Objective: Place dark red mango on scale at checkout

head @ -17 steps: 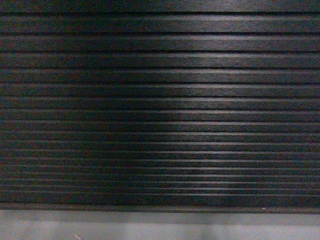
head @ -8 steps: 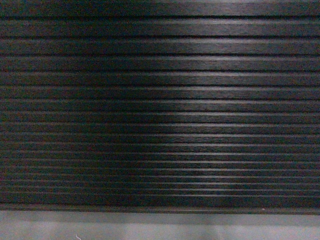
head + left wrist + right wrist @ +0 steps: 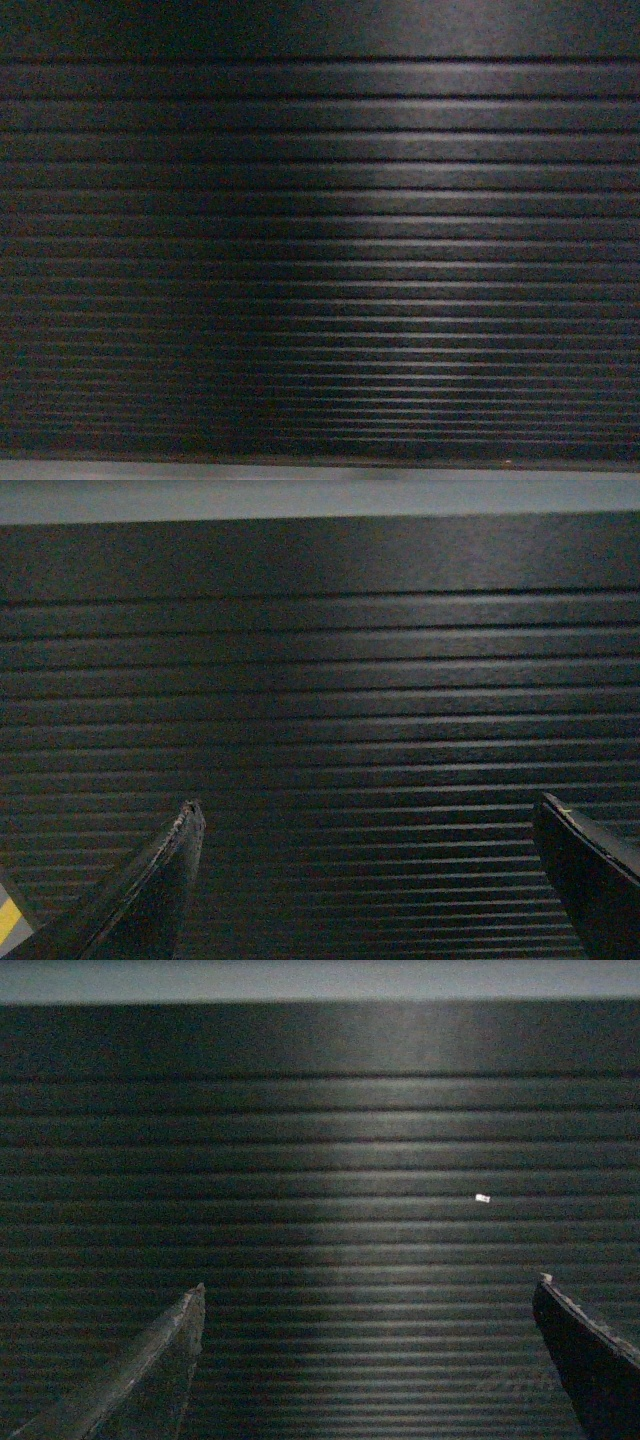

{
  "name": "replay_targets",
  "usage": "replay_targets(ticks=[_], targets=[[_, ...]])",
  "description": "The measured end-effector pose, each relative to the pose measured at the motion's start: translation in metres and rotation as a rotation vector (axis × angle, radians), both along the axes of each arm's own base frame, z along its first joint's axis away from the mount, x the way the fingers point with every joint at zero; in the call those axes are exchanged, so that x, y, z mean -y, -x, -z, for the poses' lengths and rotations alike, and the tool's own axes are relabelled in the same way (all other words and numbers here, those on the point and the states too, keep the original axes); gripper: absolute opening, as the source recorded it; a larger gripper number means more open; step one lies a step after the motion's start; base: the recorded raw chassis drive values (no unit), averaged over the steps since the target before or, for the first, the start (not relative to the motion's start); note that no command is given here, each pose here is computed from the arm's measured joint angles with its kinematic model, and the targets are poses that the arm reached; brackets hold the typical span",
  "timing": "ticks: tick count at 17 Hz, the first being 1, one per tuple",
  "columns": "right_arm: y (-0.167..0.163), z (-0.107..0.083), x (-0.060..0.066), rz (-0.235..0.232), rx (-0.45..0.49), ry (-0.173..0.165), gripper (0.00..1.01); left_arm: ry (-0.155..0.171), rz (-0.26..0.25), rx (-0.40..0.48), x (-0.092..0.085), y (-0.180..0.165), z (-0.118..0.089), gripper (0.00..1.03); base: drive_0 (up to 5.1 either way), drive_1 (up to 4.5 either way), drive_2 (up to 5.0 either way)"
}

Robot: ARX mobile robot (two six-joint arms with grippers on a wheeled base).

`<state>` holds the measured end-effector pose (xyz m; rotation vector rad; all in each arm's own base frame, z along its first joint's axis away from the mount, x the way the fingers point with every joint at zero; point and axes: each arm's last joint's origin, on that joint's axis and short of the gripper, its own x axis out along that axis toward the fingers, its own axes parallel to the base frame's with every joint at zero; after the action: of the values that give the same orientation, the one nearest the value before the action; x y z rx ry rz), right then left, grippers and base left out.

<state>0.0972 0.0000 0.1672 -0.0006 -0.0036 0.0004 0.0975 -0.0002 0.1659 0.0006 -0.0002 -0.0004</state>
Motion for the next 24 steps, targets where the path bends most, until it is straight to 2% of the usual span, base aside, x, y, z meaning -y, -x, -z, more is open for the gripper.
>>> replay_targets(ticks=[24], targets=[[0.0, -0.0001, 0.0, 0.0, 0.002, 0.0, 0.98, 0.0, 0.001, 0.0, 0.0, 0.0, 0.0, 0.98, 0.0, 0.0, 0.0]])
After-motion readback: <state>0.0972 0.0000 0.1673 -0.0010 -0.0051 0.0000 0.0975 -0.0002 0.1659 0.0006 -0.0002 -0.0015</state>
